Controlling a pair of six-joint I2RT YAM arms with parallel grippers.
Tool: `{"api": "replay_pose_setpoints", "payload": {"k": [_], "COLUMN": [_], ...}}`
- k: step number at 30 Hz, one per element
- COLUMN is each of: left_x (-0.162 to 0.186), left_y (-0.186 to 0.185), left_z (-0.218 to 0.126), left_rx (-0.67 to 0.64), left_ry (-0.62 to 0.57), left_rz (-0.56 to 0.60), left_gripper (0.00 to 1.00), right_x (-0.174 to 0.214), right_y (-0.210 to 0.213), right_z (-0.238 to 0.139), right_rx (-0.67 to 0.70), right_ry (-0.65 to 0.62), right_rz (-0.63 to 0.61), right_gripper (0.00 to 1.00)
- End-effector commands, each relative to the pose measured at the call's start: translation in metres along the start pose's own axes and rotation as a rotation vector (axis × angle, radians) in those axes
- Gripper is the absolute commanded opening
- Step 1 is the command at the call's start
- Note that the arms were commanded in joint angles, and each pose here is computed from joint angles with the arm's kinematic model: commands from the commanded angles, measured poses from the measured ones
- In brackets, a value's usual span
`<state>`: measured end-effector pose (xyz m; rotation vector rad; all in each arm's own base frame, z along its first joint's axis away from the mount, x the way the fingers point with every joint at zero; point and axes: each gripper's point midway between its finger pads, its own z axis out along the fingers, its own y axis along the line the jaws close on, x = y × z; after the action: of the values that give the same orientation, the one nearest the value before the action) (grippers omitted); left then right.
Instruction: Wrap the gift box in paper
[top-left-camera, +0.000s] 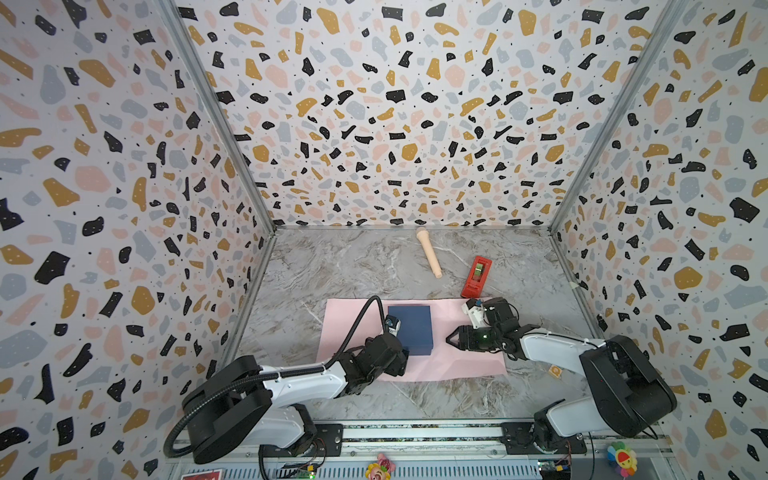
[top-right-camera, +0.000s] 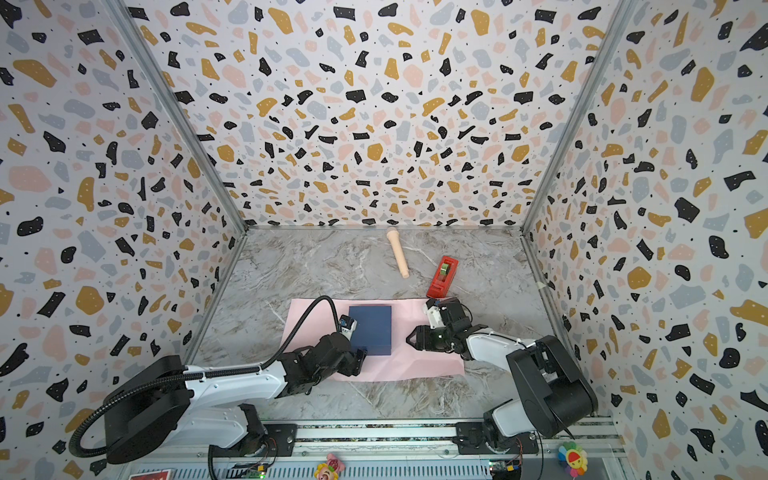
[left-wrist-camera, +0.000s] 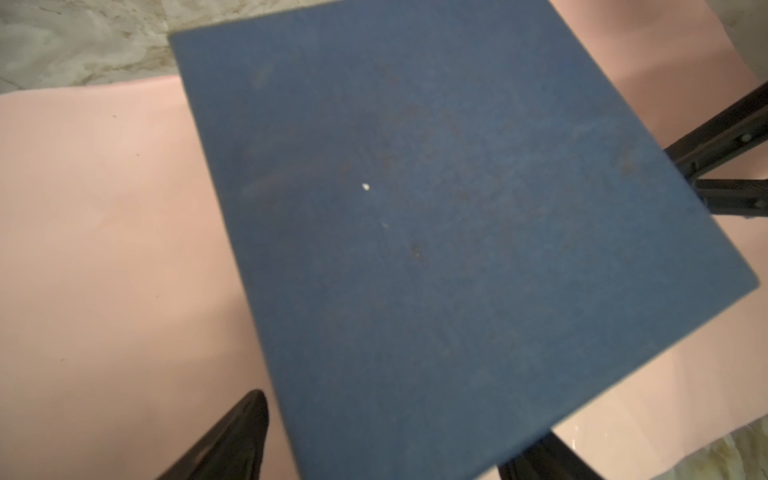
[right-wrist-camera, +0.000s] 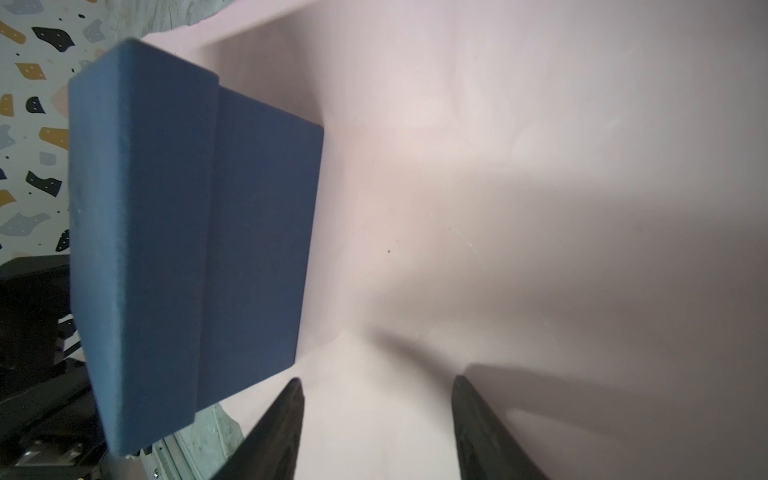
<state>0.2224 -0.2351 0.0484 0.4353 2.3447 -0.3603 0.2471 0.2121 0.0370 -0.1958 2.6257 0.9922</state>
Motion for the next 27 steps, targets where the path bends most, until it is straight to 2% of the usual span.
{"api": "replay_pose_setpoints", "payload": {"k": [1, 17, 27], "left_x": [-0.017, -0.012, -0.015], "left_y": [-0.001, -0.007, -0.009], "left_z": [-0.003, 0.002, -0.004], "left_rx": [-0.008, 0.018, 0.039], "left_ry": [-0.047, -0.03, -0.032], "left_rz": [-0.018, -0.026, -0.033], "left_gripper": [0.83, 0.82, 0.87], "right_x": [0.014, 0.015, -0.004], "right_y": [-0.011, -0.011, 0.007], "right_z": [0.001, 0.002, -0.01], "right_rx": [0.032, 0.033, 0.005], "right_ry": [0.039, 0.041, 0.007], "right_rz": [0.02, 0.025, -0.008], "right_gripper": [0.58, 0.57, 0.61]}}
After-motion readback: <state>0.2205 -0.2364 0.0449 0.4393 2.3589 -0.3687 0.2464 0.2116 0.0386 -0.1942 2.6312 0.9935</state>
